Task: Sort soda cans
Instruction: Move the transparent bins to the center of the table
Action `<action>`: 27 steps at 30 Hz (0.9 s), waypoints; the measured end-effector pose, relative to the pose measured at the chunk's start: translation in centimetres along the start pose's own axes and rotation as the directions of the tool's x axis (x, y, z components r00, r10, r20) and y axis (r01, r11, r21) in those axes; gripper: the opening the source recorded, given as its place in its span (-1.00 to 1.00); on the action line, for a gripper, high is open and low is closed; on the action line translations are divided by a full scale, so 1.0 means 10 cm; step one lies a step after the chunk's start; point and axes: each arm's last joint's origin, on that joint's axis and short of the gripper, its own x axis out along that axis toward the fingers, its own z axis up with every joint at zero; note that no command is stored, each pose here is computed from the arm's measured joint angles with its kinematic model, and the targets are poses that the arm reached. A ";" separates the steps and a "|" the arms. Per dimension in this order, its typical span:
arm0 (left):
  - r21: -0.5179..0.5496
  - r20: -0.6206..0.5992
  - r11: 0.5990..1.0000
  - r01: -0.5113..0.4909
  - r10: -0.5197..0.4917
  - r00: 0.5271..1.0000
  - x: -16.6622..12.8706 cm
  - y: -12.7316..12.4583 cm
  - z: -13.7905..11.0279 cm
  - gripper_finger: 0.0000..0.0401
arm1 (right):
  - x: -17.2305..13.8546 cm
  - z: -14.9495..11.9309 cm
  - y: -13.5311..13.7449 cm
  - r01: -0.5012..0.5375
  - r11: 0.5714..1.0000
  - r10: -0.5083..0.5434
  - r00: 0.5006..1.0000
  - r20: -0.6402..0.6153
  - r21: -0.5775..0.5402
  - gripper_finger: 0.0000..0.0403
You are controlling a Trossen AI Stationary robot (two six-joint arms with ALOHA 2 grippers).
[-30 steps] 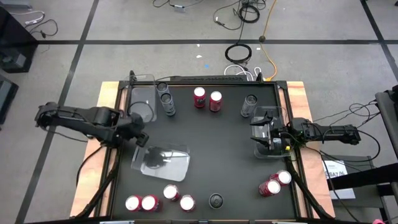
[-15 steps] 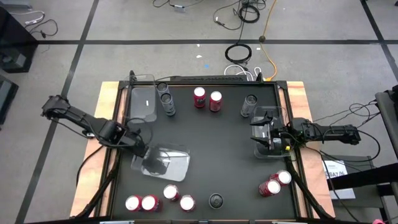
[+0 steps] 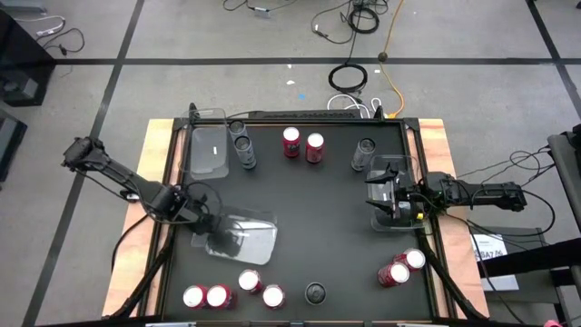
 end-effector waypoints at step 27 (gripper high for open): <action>-0.047 -0.048 0.998 -0.049 0.047 0.998 0.22 0.11 0.01 -0.94 | 0.00 0.00 0.00 0.000 1.000 0.000 1.000 0.000 0.000 0.51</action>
